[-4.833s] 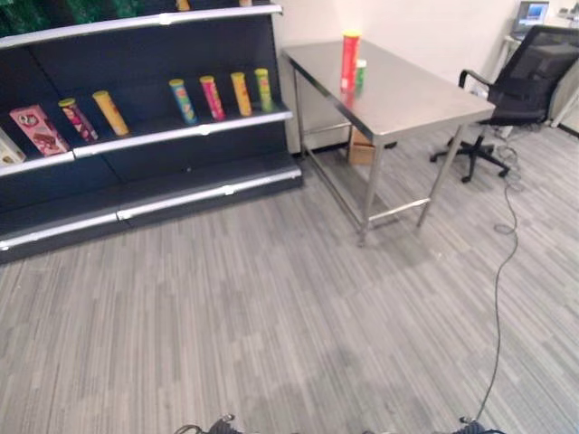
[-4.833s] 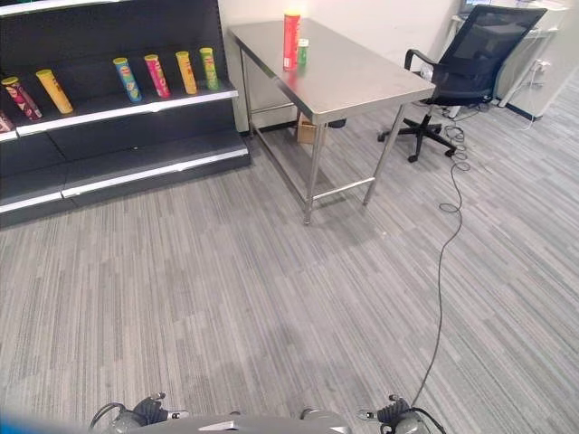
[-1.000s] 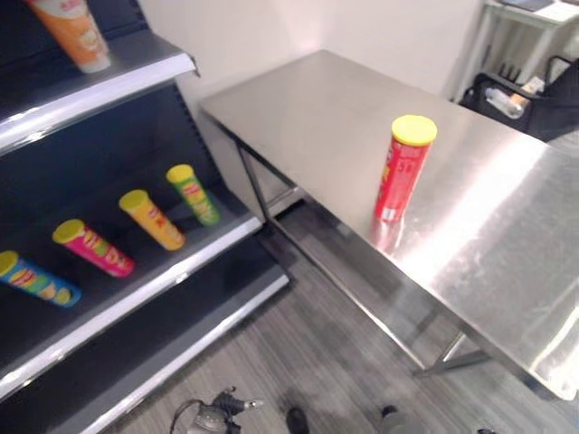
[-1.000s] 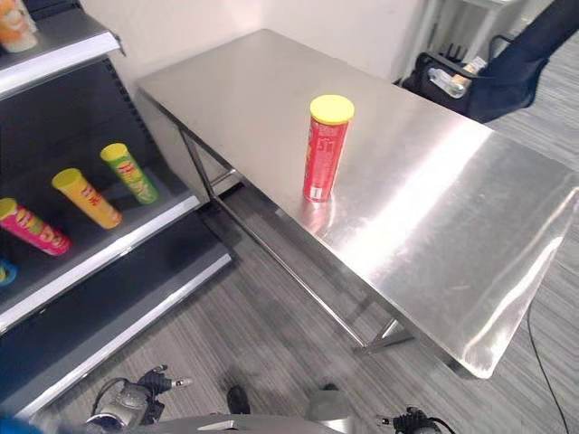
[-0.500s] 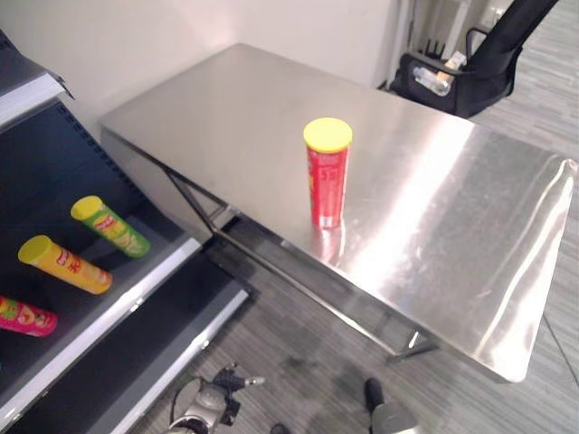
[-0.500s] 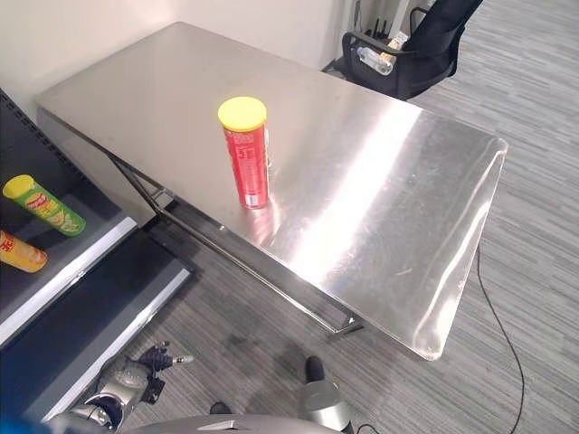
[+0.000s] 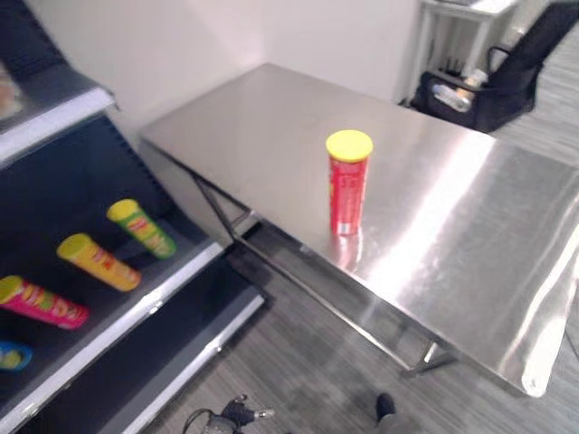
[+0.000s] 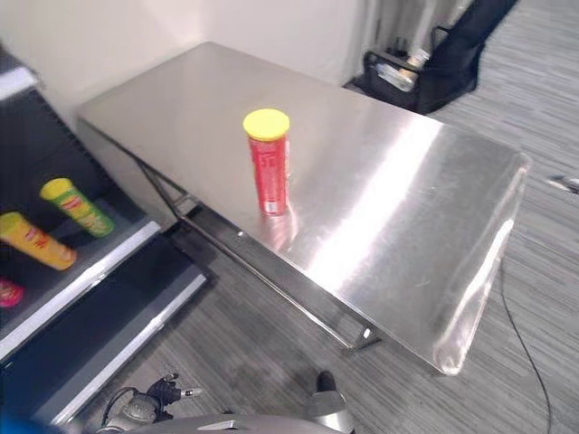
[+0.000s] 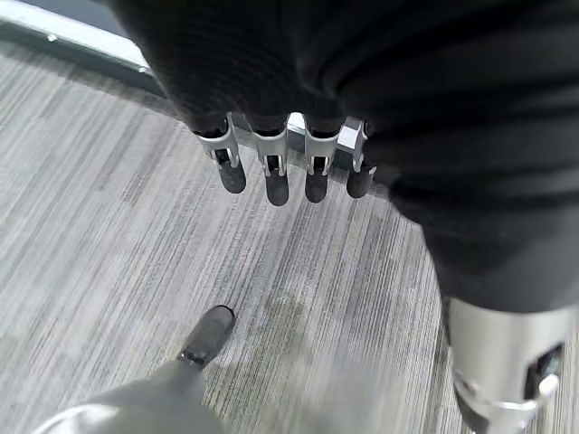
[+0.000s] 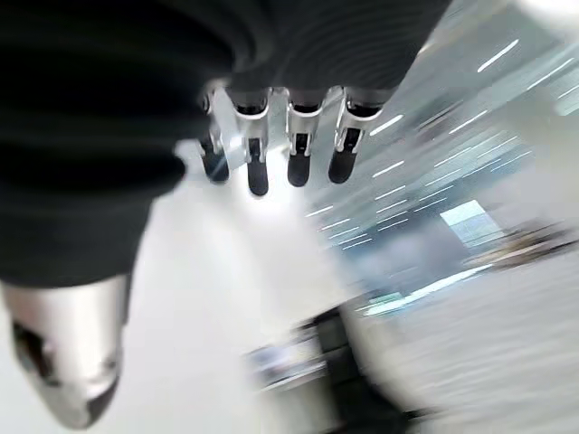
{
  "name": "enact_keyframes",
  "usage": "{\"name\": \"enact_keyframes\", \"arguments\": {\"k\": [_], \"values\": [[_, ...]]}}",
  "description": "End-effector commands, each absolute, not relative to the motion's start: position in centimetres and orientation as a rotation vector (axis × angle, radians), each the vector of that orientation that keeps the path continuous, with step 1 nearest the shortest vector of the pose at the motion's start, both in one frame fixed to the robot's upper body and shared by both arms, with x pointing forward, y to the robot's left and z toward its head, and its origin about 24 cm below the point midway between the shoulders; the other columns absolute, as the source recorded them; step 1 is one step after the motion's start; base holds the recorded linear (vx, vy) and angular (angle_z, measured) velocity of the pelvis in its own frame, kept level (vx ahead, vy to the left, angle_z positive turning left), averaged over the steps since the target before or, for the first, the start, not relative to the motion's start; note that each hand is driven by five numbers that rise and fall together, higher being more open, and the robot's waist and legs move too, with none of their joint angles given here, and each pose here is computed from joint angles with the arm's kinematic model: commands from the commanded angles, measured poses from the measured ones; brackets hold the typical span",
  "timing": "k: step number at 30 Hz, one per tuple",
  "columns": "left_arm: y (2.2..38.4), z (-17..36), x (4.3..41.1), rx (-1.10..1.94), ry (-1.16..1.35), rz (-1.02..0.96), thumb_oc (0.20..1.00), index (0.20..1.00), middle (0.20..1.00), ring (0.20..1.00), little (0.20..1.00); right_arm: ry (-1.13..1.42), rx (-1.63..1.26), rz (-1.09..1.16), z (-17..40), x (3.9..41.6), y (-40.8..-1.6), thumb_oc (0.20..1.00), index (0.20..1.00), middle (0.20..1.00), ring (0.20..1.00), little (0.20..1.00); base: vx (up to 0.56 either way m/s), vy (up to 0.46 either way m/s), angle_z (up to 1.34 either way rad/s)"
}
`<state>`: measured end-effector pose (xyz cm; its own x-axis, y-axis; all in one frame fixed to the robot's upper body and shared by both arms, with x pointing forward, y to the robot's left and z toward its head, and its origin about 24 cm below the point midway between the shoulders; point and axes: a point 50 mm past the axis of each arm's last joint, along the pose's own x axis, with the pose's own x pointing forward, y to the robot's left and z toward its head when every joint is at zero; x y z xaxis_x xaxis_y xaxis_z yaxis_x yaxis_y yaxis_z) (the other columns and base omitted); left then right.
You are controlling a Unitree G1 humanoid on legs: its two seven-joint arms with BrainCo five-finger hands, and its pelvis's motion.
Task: Put the goods on the table back onto the shelves and tidy them up.
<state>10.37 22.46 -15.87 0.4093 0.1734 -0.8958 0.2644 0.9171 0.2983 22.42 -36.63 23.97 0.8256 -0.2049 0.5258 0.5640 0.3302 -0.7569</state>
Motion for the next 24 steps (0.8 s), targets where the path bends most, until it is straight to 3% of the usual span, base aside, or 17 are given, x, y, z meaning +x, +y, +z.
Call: {"name": "enact_keyframes", "arguments": {"k": [1, 6, 12, 24], "values": [[24.3, -15.1, 11.9, 0.491, 1.14, -0.053, 1.0, 1.0, 1.0, 1.0, 1.0, -0.41, -1.101, -0.389, 24.8, 23.3, -35.4, 1.0, 1.0, 1.0, 1.0, 1.0, 0.02, -0.05, 0.19], [24.6, -15.5, 10.7, 0.513, 1.192, -0.07, 1.0, 1.0, 1.0, 1.0, 1.0, -0.4, -1.181, -0.185, 23.9, 26.6, -31.8, 1.0, 1.0, 1.0, 1.0, 1.0, -0.01, -0.051, 0.19], [24.1, -15.9, 9.5, 0.482, 1.228, -0.045, 1.0, 1.0, 1.0, 1.0, 1.0, -0.459, -1.036, -0.078, 23.5, 28.8, -28.9, 1.0, 1.0, 1.0, 1.0, 1.0, 0.01, -0.06, 0.26], [23.4, -16.5, 8.0, 0.446, 1.274, -0.037, 1.0, 1.0, 1.0, 1.0, 1.0, -0.466, -0.865, 0.065, 23.1, 30.3, -26.4, 1.0, 1.0, 1.0, 1.0, 1.0, 0.02, -0.046, 0.11]]}}
